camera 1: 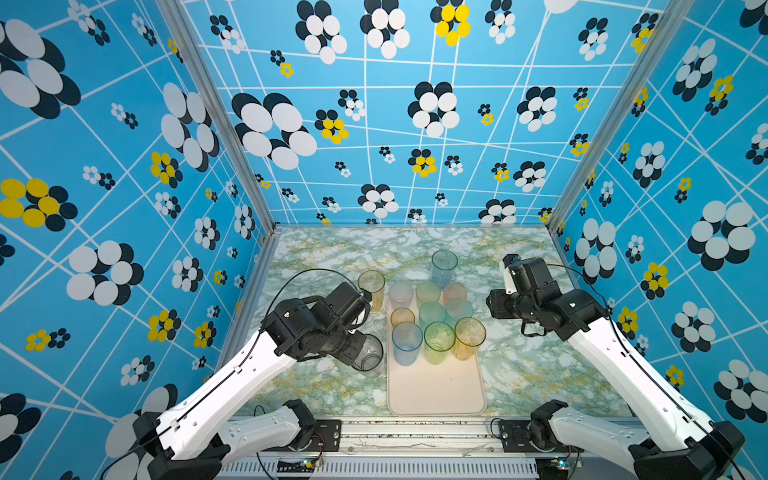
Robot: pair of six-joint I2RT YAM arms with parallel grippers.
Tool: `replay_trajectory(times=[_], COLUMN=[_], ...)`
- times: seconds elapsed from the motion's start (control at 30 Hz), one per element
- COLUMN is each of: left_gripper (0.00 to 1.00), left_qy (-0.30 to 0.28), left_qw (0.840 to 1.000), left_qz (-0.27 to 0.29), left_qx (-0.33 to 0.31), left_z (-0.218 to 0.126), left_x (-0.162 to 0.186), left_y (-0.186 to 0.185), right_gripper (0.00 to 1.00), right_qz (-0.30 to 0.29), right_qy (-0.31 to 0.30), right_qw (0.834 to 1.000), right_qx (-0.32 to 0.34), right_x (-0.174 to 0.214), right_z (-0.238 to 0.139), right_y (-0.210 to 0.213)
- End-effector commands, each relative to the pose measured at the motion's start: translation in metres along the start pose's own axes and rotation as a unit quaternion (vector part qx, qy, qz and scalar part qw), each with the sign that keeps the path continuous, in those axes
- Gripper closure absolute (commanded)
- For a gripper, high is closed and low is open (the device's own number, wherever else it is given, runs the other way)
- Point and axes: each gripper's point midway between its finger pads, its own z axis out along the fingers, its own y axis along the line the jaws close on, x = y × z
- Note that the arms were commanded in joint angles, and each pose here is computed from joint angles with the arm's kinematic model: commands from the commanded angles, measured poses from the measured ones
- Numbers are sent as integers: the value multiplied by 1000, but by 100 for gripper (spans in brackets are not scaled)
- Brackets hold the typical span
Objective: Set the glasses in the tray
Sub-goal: 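Carry the grey cup over the tray's near end with the left gripper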
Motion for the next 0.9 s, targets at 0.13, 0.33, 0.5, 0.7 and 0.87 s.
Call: replay_trajectory(times=[0.13,0.33,0.5,0.7,0.87], left_gripper=[100,100,100,100,100], left_qy=[-24,-1,12,36,52], left_qw=[999,998,997,996,995], left_qz=[31,66,74,75,77], left_qx=[5,2,11,20,20], left_z=[25,43,55,72,81], left_x=[-19,-24,-20,-11,-8], left_y=[-44,-62,-72,-78,-80], right_gripper=[49,49,49,49,49], right_qz=[5,4,4,4,4], right_qy=[-19,-18,-17,-9,-6], right_qw=[1000,999,999,999,999], right_qx=[-22,-28,-31,-34,-33], right_x=[-17,-19,-20,-18,-16], right_z=[-8,-7,-4,2,4], right_y=[10,13,14,17,16])
